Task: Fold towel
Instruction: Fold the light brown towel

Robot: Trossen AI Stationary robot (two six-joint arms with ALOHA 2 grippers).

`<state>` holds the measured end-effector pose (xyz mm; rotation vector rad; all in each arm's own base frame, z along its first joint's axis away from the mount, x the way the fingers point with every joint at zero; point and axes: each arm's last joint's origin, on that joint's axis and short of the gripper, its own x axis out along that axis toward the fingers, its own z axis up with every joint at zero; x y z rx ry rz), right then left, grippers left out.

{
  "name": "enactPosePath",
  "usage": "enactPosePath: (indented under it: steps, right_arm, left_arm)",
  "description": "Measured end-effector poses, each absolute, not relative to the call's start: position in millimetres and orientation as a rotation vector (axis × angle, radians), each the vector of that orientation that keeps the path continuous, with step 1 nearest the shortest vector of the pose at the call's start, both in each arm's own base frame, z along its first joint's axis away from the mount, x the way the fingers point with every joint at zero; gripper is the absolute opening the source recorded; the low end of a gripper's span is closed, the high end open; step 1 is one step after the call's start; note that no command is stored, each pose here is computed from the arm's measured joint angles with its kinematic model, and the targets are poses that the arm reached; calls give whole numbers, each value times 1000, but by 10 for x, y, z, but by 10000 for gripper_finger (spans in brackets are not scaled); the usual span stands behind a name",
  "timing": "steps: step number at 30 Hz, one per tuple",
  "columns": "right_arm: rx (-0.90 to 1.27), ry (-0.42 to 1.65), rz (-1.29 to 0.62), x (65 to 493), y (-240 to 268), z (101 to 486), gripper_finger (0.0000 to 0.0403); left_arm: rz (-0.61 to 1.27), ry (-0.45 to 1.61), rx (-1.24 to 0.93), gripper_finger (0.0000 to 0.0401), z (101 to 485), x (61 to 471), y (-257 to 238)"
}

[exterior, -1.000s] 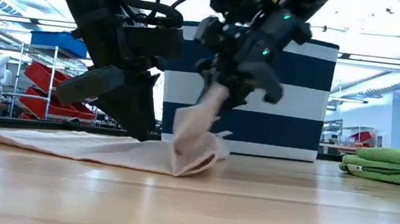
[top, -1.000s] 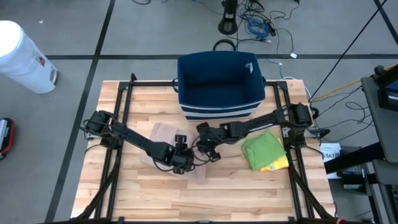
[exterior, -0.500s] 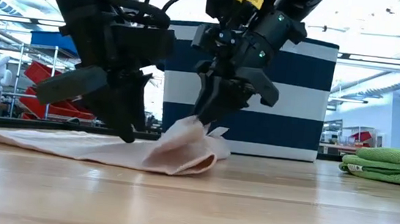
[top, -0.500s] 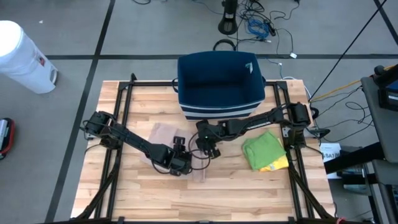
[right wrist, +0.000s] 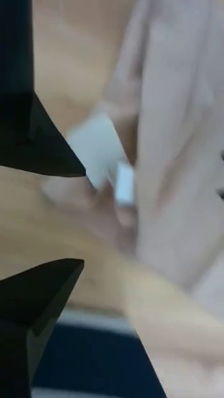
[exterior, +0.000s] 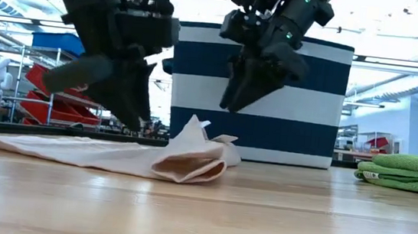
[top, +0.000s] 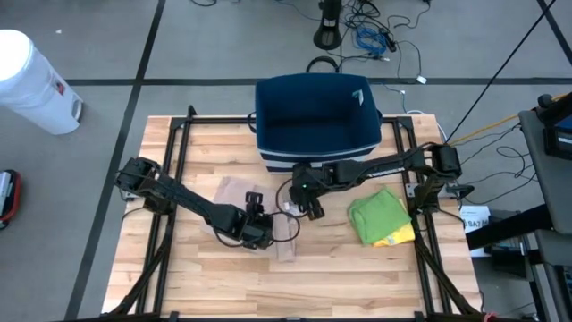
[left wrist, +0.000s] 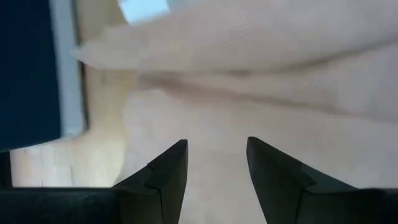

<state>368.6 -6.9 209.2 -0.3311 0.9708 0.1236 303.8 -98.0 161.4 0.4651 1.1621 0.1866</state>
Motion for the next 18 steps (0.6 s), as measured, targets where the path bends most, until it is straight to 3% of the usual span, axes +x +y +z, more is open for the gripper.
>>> enactPosePath:
  steps: [7, 18]
  right_arm:
    - [-183, 1048, 267, 3562, 28, 1833, 198]
    - [-143, 1028, 190, 3408, 22, 1478, 165]
  left_arm:
    - [68, 1067, 429, 172, 1731, 3046, -1138]
    - [-212, 816, 365, 172, 1858, 3200, -1429]
